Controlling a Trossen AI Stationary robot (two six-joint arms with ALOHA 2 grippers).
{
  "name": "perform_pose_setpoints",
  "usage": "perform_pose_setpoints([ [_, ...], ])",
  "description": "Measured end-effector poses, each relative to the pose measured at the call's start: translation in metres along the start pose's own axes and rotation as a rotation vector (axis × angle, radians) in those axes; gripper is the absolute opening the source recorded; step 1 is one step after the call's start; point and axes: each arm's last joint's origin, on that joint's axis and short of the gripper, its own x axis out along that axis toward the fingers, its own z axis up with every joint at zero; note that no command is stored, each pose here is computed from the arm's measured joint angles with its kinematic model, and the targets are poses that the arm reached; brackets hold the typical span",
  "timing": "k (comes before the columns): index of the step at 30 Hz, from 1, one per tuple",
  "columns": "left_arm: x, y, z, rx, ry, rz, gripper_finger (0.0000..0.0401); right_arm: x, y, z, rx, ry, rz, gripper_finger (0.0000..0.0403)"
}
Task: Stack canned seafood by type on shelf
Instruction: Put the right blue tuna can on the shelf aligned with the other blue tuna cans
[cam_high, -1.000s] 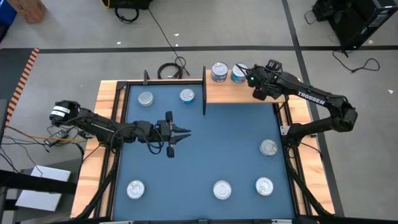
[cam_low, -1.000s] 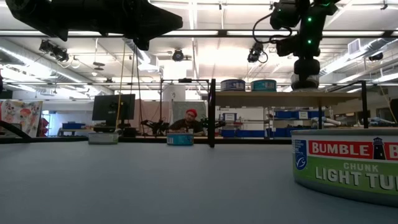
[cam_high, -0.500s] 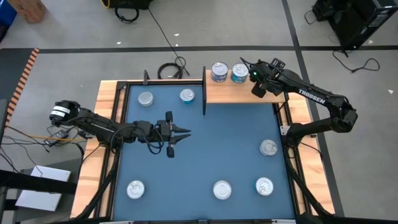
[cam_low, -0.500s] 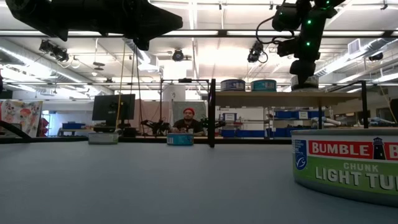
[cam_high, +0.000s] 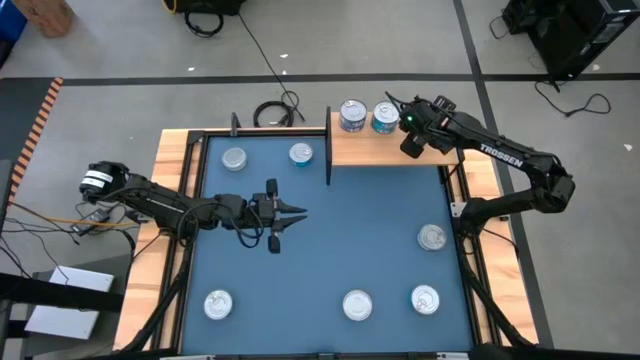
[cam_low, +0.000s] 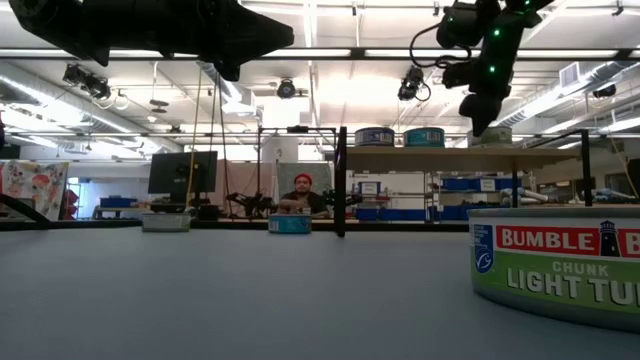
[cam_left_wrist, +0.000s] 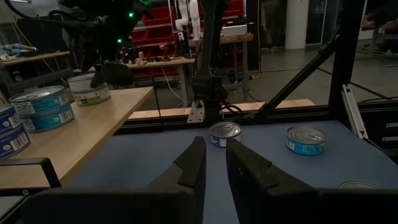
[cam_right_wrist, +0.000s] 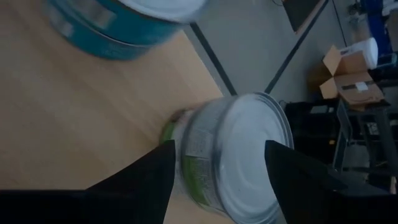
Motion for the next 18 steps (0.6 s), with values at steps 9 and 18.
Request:
perform_pose_setpoints([
  [9,0.0,-0.001,0.0,0.004,-0.004,-0.032,0.0064,-0.013,0.016,0.004,-0.024,-0.056,0.035,0.0226],
  [18,0.0,-0.001,0.0,0.005,-0.006,-0.035,0.0064,-0.027,0.028,0.007,-0.05,-0.119,0.062,0.0157],
])
